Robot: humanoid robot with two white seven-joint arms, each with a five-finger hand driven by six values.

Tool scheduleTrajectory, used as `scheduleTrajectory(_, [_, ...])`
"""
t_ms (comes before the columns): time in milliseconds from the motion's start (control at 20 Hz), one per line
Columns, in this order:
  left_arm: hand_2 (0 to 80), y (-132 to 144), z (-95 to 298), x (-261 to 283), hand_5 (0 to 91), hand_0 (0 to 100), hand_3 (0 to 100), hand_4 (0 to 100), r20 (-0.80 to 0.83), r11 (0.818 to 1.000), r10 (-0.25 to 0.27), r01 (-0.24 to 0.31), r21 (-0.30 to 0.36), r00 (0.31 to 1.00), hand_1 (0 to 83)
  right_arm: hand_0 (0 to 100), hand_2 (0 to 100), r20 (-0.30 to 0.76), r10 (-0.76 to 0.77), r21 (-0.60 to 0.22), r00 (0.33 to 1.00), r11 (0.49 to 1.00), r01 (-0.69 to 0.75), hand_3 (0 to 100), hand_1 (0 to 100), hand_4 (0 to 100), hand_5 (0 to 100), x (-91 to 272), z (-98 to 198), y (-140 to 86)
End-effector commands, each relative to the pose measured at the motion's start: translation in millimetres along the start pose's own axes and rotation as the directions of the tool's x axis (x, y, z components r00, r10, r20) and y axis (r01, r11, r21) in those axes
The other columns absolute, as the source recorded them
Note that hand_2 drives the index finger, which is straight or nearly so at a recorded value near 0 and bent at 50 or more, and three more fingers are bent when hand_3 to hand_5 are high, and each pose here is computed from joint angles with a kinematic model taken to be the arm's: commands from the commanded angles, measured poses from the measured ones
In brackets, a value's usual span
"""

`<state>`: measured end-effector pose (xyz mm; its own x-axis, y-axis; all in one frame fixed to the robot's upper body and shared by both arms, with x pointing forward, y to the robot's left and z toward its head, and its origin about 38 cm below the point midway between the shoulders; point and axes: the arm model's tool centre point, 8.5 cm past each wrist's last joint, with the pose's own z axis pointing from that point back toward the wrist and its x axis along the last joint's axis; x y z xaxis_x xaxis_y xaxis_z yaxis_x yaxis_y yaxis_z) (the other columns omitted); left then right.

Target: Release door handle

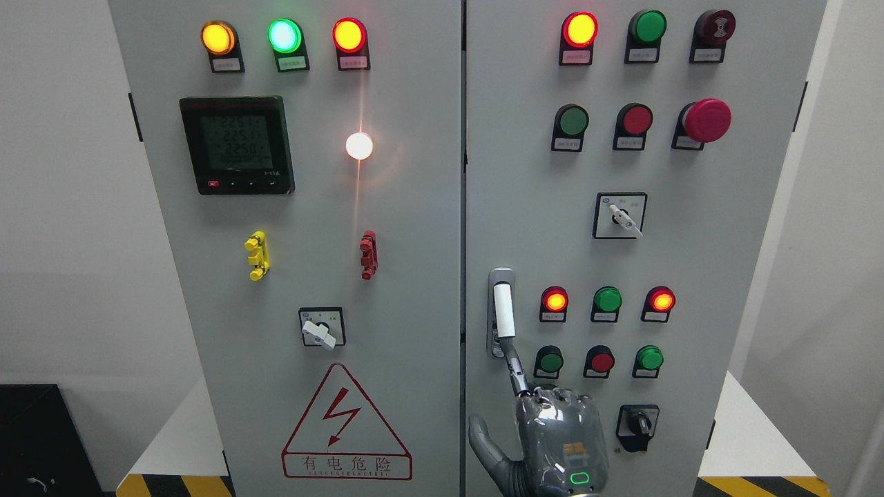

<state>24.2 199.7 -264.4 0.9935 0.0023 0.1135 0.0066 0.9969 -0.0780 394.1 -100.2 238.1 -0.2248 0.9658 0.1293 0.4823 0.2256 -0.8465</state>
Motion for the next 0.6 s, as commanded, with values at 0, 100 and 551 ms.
scheduleTrajectory(0, [0.0,0,1,-12,0.0,12,0,0,-0.019,1.0,0.003,-0.003,-0.001,1.0,55.6,45,17,-0.001,-0.009,-0.022,1.0,1.0,0.009,84,27,89,100,-1,2,-9])
scheduleTrajectory(100, [0.0,0,1,-12,0.0,12,0,0,-0.019,1.0,0.003,-0.003,-0.001,1.0,55.6,48,20,-0.004,-0.013,-0.024,1.0,1.0,0.013,81,28,87,98,-2,7,-12])
scheduleTrajectory(551, [0.0,0,1,-11,0.0,12,0,0,-0.017,1.0,0.003,-0.003,-0.001,1.0,55.6,37,57,-0.032,-0.003,-0.049,0.999,0.999,0.001,79,30,82,91,-14,9,-22])
